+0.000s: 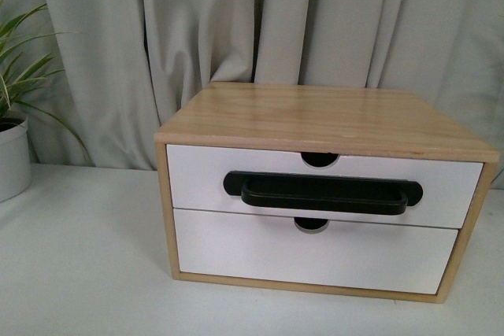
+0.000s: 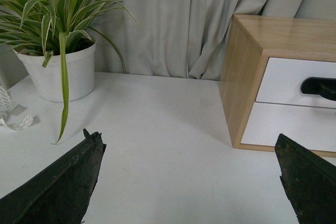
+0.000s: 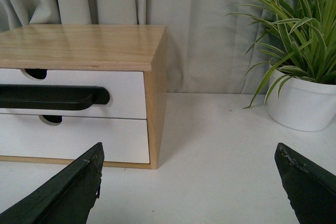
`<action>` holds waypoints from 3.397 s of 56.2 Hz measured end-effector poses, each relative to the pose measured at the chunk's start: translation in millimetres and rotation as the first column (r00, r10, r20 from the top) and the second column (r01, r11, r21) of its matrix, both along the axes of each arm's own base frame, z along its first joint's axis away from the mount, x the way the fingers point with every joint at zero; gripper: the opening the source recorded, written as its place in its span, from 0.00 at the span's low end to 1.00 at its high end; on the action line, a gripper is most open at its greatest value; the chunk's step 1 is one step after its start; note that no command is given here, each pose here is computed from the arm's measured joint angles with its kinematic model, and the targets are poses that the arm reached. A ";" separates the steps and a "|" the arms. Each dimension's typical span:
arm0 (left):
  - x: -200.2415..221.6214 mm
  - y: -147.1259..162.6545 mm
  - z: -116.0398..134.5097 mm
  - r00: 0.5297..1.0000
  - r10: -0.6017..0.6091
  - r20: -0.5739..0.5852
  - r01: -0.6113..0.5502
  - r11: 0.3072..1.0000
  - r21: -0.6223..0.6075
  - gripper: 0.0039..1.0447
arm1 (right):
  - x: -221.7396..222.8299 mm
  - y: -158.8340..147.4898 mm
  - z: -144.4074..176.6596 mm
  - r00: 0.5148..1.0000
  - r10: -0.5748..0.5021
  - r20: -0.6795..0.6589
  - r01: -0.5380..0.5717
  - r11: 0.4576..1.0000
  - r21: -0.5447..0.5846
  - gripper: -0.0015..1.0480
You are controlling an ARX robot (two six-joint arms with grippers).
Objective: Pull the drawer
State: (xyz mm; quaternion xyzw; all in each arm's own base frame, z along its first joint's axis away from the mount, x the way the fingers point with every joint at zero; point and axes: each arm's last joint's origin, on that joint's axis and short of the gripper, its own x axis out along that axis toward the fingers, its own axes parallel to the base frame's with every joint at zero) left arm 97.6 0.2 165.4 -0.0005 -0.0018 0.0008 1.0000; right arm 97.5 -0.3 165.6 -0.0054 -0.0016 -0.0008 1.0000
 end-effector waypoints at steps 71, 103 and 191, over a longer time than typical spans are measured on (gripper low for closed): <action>11.6 -0.8 12.6 0.972 -0.227 -0.065 0.228 0.974 0.014 0.94 | 17.6 5.5 12.4 0.948 0.247 -0.198 -0.276 0.952 -0.131 0.91; 105.6 -44.1 31.5 0.594 -0.608 -0.526 0.801 0.386 0.457 0.94 | 88.9 20.3 61.7 0.794 0.407 -0.451 -0.605 0.599 -0.525 0.91; 238.8 -175.3 59.6 0.520 -0.482 -0.705 0.807 0.007 0.590 0.94 | 167.0 57.7 43.8 0.714 0.429 -0.553 -0.693 0.320 -0.646 0.91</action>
